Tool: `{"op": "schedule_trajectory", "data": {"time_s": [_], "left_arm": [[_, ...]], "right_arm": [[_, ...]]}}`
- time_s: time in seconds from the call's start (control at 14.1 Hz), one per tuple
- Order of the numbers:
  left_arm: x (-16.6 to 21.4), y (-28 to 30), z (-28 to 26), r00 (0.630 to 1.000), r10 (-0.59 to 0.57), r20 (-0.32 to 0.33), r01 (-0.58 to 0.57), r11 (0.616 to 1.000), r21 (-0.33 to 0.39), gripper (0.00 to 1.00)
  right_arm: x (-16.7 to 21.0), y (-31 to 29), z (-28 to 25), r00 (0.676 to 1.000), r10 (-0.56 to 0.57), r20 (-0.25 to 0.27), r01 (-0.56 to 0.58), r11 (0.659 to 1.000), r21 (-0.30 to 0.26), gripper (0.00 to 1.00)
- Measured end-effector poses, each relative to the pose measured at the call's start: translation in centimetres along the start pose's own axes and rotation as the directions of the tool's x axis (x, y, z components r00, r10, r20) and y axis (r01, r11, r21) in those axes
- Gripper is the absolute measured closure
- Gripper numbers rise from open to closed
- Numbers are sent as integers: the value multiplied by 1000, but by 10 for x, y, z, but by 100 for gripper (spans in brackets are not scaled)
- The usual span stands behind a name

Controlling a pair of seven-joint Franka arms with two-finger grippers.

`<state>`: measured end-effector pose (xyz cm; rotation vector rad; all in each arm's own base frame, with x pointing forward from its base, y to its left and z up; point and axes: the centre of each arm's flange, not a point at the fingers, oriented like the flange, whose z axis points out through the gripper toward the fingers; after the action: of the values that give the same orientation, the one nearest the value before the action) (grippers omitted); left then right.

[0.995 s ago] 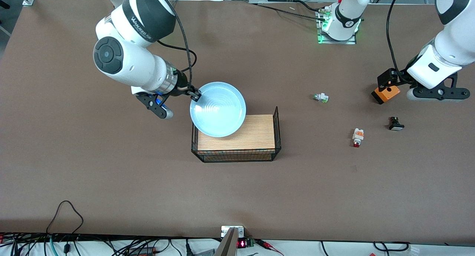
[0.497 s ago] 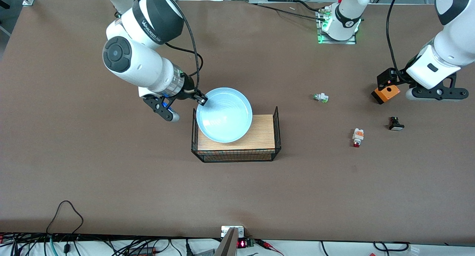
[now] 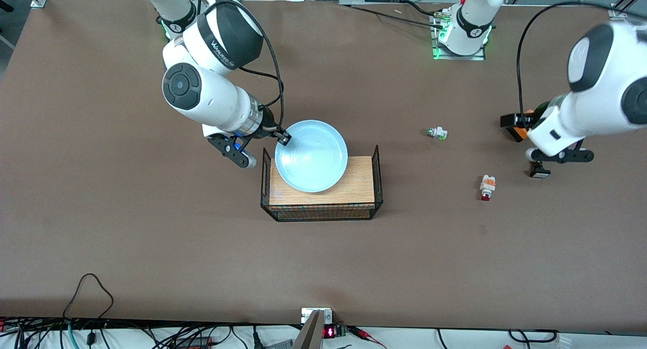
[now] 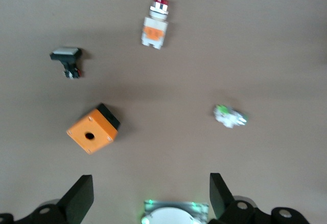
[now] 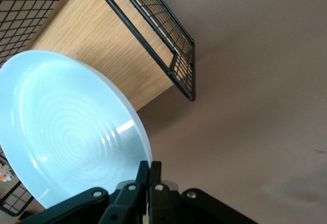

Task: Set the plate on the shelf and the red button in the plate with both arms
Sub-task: 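Lower the plate into the basket while the left gripper grasps the red button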

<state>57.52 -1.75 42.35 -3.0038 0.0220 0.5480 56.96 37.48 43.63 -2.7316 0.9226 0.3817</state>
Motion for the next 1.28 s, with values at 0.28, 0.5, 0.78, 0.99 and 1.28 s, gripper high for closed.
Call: {"op": "schedule_trajectory", "data": {"time_s": [0.28,0.5,0.78,0.99,1.28], "left_arm": [[59,-21,54,993,86,-87,-86,996,-2,0],[88,-28,96,980,148,-133,-150,989,-1,0],[98,-14,157,945,180,-274,-183,983,18,0],[94,-7,201,916,190,-354,-194,981,25,0],[94,-1,238,899,193,-394,-200,979,24,5]], "right_arm": [[11,-6,15,1000,2,-22,-1,1000,29,97],[17,-8,24,1000,-9,-28,10,999,34,97],[21,-6,35,1000,-12,-23,12,1000,19,97],[24,-1,47,999,-28,-16,28,1000,-1,97],[29,-1,56,999,-30,-20,30,1000,-1,97]]}}
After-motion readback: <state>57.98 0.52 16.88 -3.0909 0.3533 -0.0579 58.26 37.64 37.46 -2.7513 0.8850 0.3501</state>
